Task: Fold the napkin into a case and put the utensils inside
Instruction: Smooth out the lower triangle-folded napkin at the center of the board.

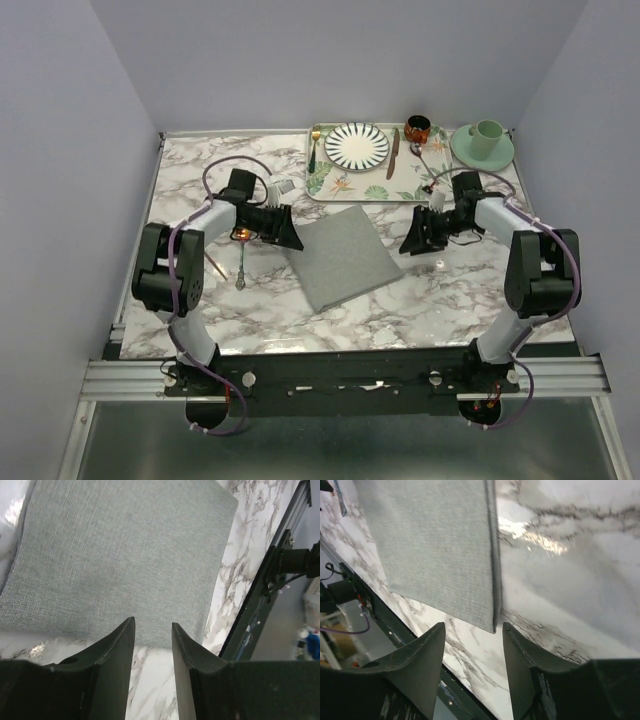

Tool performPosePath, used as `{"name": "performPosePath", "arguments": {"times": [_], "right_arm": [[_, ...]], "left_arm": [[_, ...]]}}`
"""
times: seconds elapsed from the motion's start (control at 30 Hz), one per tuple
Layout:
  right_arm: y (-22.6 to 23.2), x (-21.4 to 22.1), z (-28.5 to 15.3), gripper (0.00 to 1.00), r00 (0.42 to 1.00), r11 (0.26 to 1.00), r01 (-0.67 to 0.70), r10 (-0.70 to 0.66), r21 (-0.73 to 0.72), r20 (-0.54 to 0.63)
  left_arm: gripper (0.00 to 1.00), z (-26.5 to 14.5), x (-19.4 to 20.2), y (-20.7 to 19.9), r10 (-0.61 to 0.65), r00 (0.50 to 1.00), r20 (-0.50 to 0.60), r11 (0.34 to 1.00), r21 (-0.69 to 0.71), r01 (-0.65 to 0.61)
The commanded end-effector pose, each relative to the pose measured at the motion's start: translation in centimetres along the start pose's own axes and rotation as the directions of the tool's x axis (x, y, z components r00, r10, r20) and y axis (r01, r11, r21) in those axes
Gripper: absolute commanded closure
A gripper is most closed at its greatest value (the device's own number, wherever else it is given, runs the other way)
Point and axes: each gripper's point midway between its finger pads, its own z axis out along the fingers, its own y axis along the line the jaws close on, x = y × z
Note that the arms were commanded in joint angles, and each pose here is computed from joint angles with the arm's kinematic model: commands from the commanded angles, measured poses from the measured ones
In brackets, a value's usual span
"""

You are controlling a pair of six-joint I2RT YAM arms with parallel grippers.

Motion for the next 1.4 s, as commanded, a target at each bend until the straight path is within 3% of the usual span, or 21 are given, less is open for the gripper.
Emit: {"name": "performPosePath", "arguments": {"times": [0.0, 0.13, 0.4, 0.83, 0.97, 1.0, 1.1, 1.2, 1.37], "right_arm": [[2.4, -1.0, -2.2, 0.42, 0.995, 0.994, 0.101, -0.101, -0.046, 0.001], [4.6, -0.5, -0.3, 0.46, 0.999, 0.988, 0.045, -0.049, -0.149, -0.023], [7.5, 1.5, 4.1, 0.48, 0.988, 0.968, -0.008, -0.03, -0.252, -0.148], [1.8, 5.6, 8.3, 0.53, 0.959, 0.994, -0.078, 0.054, -0.076, -0.278], [1.6, 5.8, 8.3, 0.53, 0.957, 0.994, -0.083, 0.061, -0.066, -0.282], [1.8, 5.8, 8.2, 0.53, 0.957, 0.994, -0.086, 0.062, -0.071, -0.282], [3.3, 5.1, 7.4, 0.52, 0.967, 0.99, -0.068, 0.034, -0.124, -0.254], [5.2, 4.5, 6.3, 0.51, 0.975, 0.981, -0.048, 0.005, -0.187, -0.223], [6.8, 3.1, 5.2, 0.5, 0.983, 0.977, -0.004, -0.035, -0.214, -0.179]], "left_arm": [[0.55, -1.8, -2.1, -2.2, 0.312, 0.95, 0.009, 0.942, -0.131, -0.309], [0.6, -0.3, -2.9, -2.7, 0.291, 0.957, -0.007, 0.953, -0.088, -0.291], [0.6, 2.9, -3.4, -2.1, 0.103, 0.995, 0.002, 0.989, 0.108, -0.102], [0.56, 4.1, -0.5, 4.6, -0.21, 0.977, -0.038, 0.955, 0.208, 0.213], [0.52, 3.2, 0.2, 2.7, -0.187, 0.981, -0.056, 0.94, 0.279, 0.195], [0.49, 2.4, -0.4, 0.9, -0.079, 0.996, -0.029, 0.949, 0.304, 0.084], [0.47, 1.4, 0.7, -4.6, 0.082, 0.994, -0.065, 0.926, 0.373, -0.052], [0.47, 1.3, 3.7, -8.9, 0.131, 0.982, -0.135, 0.897, 0.438, -0.059], [0.48, 2.6, 8.0, -10.7, 0.144, 0.964, -0.225, 0.883, 0.469, -0.023]]}}
